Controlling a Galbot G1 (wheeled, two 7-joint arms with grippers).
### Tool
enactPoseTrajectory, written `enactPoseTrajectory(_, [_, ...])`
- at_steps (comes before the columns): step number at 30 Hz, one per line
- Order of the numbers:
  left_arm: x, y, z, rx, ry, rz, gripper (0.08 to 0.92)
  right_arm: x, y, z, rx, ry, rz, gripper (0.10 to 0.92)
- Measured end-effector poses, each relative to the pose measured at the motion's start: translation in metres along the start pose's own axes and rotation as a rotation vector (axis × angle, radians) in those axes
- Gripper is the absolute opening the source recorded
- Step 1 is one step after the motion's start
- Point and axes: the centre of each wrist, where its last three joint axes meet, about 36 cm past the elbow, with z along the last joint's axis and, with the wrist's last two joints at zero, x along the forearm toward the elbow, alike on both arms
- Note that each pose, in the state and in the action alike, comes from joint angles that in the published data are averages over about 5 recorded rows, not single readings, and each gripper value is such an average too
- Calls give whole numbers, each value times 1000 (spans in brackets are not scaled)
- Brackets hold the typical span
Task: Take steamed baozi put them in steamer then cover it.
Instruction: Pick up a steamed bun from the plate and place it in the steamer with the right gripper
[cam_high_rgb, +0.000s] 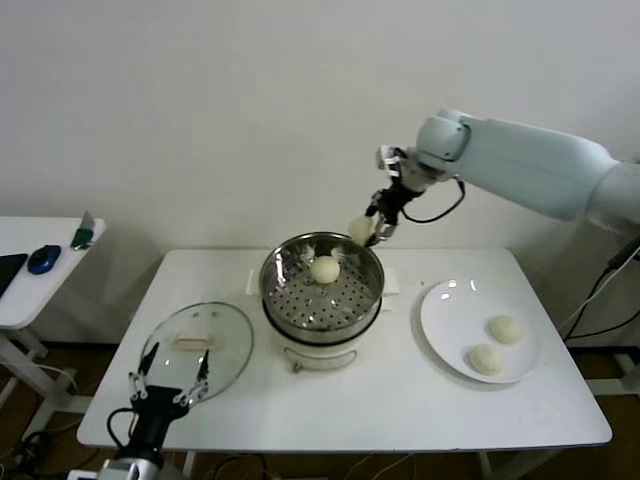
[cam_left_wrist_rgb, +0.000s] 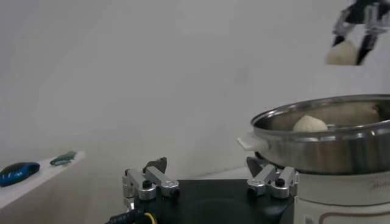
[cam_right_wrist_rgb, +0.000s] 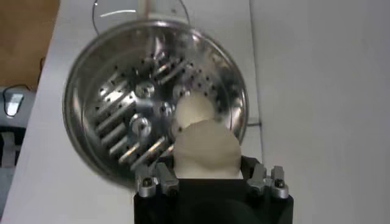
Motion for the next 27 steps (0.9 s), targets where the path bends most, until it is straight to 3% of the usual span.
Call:
enactPoseTrajectory(11, [1, 3, -4, -8, -12, 3, 823, -75, 16, -76, 74, 33, -70, 696])
enactPoseTrajectory(27, [0, 4, -6, -7, -15, -4, 823, -154, 40, -109, 137, 82, -128, 704])
